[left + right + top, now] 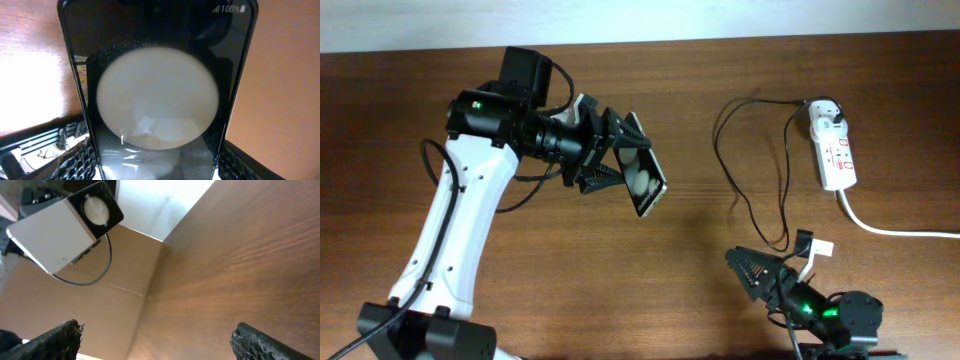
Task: Plug charger to phone and switch on socket
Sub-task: 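Reach the right gripper toward the phone and grasp its edge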
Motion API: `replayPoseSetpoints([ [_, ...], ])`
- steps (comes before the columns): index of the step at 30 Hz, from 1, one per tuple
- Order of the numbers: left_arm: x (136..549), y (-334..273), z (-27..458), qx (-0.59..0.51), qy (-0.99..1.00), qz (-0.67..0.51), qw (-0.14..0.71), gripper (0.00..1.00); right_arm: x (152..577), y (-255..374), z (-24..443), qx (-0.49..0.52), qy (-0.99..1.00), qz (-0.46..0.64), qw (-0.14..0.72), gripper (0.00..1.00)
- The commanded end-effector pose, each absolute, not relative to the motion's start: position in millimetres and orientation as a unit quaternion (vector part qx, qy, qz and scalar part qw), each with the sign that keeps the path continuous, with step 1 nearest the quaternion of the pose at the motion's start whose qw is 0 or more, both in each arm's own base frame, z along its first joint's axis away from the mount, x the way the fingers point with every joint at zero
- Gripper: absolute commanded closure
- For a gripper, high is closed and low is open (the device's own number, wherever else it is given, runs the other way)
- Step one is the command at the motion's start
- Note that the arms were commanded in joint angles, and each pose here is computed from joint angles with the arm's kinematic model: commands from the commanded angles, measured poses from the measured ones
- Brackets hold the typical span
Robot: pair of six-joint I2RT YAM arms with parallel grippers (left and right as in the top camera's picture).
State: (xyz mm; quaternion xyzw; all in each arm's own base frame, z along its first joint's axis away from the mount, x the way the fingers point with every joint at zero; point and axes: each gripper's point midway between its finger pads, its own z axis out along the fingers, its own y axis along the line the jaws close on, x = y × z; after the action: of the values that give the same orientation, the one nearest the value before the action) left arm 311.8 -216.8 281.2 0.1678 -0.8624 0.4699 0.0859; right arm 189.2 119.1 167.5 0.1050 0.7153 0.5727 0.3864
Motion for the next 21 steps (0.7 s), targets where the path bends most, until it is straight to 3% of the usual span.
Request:
replayPoseSetpoints([
  [1, 314, -217, 292, 0.132, -0.865, 0.481, 0.058, 0.43, 187, 115, 208, 0.057, 0.711, 0.536, 0.452, 0.01],
  [10, 313, -214, 287, 0.127, -0.872, 0.469, 0.052, 0.42, 188, 90, 280, 0.030, 0.801, 0.365, 0.473, 0.00],
  [21, 334, -213, 289, 0.163, -0.869, 0.466, 0.025, 0.41, 211, 96, 322, 0.010, 0.794, 0.392, 0.465, 0.01],
])
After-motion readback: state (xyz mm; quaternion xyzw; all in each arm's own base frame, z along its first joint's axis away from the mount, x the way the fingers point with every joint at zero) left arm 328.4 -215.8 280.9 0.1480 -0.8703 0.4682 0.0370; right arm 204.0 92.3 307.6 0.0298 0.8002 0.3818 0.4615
